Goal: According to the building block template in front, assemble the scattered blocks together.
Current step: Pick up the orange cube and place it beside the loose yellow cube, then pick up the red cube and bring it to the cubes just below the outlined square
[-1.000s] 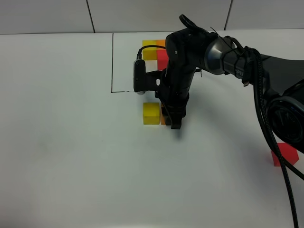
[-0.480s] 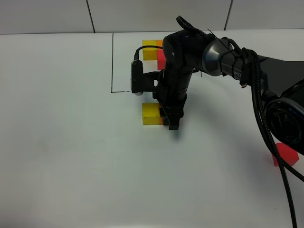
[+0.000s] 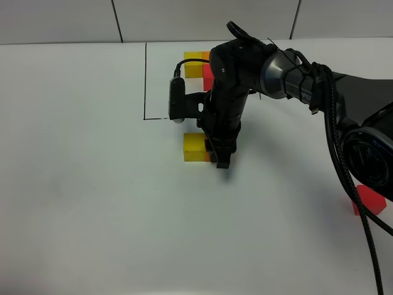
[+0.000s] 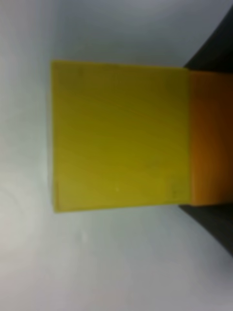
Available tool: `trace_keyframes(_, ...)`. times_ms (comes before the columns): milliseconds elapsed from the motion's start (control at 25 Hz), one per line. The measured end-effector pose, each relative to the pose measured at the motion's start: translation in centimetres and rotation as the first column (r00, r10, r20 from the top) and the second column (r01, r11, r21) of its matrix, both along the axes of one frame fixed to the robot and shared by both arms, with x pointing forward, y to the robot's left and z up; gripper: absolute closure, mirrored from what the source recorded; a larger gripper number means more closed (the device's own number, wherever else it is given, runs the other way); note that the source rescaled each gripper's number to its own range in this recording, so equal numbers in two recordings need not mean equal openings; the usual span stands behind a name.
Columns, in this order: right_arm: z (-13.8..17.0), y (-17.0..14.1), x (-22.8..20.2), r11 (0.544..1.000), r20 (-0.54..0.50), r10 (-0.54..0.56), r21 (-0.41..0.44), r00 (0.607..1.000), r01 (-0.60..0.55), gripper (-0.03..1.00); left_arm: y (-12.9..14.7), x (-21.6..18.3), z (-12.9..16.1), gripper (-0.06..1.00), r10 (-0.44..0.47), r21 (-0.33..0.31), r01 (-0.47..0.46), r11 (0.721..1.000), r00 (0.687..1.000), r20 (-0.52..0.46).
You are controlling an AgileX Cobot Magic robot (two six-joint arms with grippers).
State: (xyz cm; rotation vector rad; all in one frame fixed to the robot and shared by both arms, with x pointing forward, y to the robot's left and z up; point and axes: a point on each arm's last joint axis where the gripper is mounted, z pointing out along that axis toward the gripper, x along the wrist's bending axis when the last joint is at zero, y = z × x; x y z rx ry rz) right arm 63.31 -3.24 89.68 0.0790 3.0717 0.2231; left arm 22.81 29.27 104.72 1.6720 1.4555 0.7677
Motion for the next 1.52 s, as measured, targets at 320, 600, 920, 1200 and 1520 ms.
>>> trace_keyframes(320,0.2,-0.9,0.1,0.989,-0.014,-0.142,-0.042,0.99,0.141,0.11,0.0,0.0,0.0,0.21,0.0,0.0,0.0,1.0,1.0,-0.001)
trace_keyframes(600,4.9,-7.0,-0.3,0.876,-0.011,-0.478,-0.08,0.878,0.476,-0.02,0.0,0.0,0.0,0.21,0.0,0.001,0.0,1.0,1.0,-0.001)
trace_keyframes(920,7.1,-18.8,-7.2,0.45,0.011,-0.893,0.048,0.45,0.892,0.04,0.0,0.0,0.0,0.21,0.0,0.001,0.0,1.0,1.0,-0.001)
trace_keyframes(1200,5.1,-24.4,-14.2,0.066,-0.057,-0.996,0.088,0.071,0.994,0.07,0.0,0.0,0.0,0.21,0.0,0.001,0.0,1.0,1.0,-0.001)
trace_keyframes(1520,2.8,-24.8,-14.2,0.017,-0.09,-0.996,0.088,0.025,0.996,0.1,0.0,0.0,0.0,0.21,0.0,0.001,0.0,1.0,1.0,-0.001)
